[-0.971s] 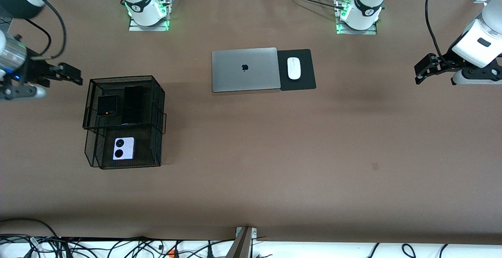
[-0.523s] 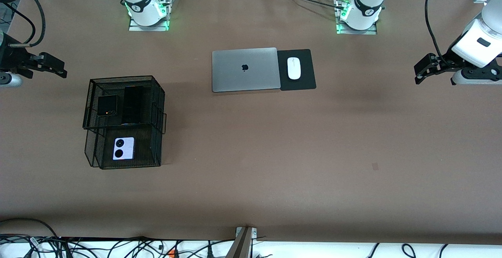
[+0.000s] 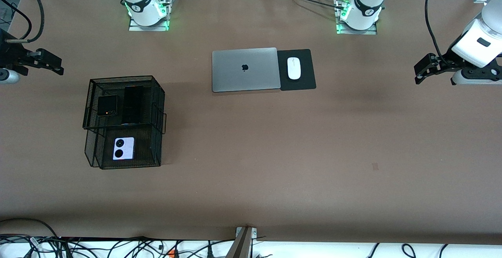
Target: Place phones with both arms
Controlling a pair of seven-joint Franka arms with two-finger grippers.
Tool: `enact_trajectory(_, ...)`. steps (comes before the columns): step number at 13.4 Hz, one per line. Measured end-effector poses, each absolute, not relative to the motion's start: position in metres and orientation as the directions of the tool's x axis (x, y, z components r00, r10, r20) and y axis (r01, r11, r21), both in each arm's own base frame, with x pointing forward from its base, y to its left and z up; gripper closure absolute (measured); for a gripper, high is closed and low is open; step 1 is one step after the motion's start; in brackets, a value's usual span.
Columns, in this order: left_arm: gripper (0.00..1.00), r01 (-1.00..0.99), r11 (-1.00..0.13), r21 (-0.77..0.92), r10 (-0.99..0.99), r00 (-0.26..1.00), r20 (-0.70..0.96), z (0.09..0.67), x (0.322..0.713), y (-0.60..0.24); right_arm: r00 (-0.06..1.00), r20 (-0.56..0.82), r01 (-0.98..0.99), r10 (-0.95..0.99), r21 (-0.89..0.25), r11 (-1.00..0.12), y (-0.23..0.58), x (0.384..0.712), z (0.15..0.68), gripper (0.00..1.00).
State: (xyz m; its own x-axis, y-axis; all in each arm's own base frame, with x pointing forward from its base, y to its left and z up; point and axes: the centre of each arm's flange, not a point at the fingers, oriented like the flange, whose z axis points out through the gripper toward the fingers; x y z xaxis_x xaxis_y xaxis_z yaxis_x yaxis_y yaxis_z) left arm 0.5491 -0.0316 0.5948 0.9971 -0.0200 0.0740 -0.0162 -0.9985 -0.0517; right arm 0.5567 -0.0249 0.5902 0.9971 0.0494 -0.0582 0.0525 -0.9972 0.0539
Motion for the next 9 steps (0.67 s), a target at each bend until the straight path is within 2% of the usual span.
enact_trajectory(9, 0.00, -0.017, -0.999, -0.052, -0.020, 0.997, 0.074, 0.5948, 0.5491, -0.0318, 0.997, -0.064, 0.046, 0.044, 0.026, -0.999, -0.0219, 0.5573, 0.5875, 0.00)
